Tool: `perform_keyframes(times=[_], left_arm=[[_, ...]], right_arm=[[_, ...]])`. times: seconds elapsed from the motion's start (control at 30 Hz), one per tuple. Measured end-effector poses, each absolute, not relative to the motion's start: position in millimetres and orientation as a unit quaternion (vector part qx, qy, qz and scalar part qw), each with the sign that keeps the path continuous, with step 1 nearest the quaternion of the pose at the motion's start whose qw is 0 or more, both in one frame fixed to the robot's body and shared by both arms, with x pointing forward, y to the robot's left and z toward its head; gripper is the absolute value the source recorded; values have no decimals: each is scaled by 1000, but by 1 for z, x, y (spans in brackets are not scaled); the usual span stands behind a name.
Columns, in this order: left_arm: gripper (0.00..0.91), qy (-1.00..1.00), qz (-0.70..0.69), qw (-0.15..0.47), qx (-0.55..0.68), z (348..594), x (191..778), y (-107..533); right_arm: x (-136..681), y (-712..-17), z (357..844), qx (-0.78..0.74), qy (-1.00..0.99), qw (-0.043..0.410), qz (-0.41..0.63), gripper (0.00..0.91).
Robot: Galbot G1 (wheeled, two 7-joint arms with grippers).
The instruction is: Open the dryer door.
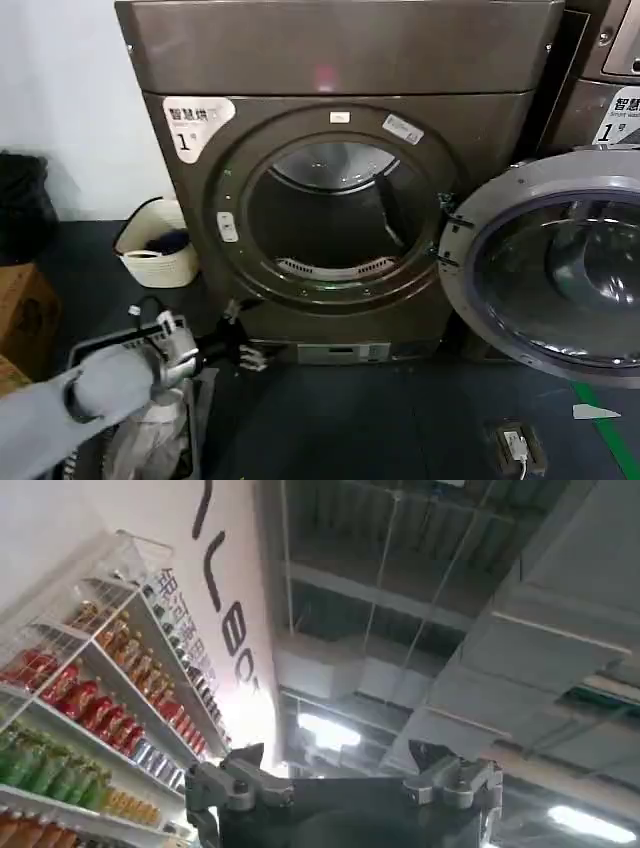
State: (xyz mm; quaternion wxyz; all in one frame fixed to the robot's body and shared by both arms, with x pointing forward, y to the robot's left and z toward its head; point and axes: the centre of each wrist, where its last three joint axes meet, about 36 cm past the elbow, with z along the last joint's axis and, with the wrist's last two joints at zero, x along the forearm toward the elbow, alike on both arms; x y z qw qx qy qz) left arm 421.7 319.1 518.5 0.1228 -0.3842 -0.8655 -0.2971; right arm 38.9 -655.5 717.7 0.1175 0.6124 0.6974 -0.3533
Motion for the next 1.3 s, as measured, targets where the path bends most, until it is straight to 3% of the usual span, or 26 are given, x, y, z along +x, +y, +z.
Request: perform_keyframes(times=[0.57,1.3], left_arm=[[907,-822,-381,246,-344,541,417,400],[907,-777,-425,371,-278,542,399,466]], right_arm=[[27,-651,727,617,682,128,-370,907],[23,-655,725,625,678,138,-362,907]])
